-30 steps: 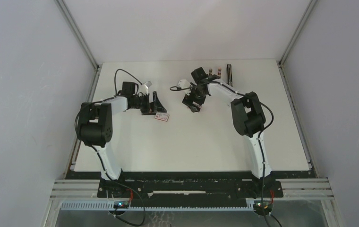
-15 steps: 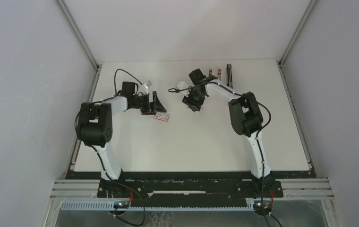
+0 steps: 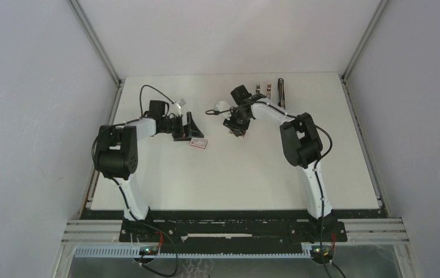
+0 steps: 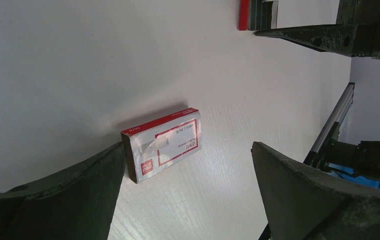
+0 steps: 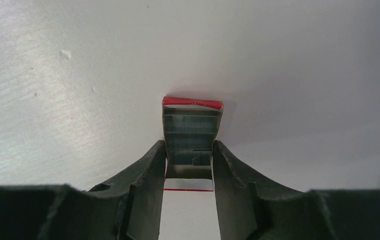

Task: Unload the staples from the stapler
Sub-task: Close the staple box at the center of the board.

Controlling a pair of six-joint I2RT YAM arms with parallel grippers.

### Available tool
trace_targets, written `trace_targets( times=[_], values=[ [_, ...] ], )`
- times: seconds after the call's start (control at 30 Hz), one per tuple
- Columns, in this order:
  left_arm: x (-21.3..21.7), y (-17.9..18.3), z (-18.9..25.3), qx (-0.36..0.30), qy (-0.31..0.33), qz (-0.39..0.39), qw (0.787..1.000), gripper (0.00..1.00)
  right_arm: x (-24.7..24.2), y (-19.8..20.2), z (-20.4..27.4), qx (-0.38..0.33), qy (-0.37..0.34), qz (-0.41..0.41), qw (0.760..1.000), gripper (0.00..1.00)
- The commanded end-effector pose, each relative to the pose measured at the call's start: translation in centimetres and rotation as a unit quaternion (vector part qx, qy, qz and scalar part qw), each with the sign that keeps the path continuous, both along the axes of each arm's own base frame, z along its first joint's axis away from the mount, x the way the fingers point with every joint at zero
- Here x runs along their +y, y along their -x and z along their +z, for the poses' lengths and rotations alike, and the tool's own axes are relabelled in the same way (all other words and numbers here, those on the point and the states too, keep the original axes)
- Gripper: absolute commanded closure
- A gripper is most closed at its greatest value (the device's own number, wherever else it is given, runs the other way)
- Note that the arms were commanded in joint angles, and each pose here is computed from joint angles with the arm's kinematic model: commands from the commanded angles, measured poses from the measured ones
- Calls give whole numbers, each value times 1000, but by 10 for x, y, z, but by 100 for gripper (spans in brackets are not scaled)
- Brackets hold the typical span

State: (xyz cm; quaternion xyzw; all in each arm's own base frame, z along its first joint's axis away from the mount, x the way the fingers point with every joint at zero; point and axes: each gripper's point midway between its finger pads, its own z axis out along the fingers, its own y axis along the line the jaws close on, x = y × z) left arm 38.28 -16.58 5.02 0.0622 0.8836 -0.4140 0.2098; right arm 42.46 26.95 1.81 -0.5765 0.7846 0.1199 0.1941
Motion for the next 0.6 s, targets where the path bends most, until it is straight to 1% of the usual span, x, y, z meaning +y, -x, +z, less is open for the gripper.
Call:
trace_targets(
  times=[0.0, 0.2, 0.33, 0.57],
  values=[
    [-2, 5, -2, 10, 18, -1, 1000, 0, 9, 10, 18, -10, -17, 21, 1000, 62],
    [0, 4, -3, 14, 18, 3, 1000, 0, 13, 24, 26, -10, -25, 33, 999, 61],
    [1, 3, -3, 17, 19, 6, 1000, 0, 22, 42, 31, -10, -37, 50, 998, 60],
    [1, 2, -4, 21, 23, 7, 999, 0, 42, 72, 28, -18, -33, 85, 996, 59]
  ],
)
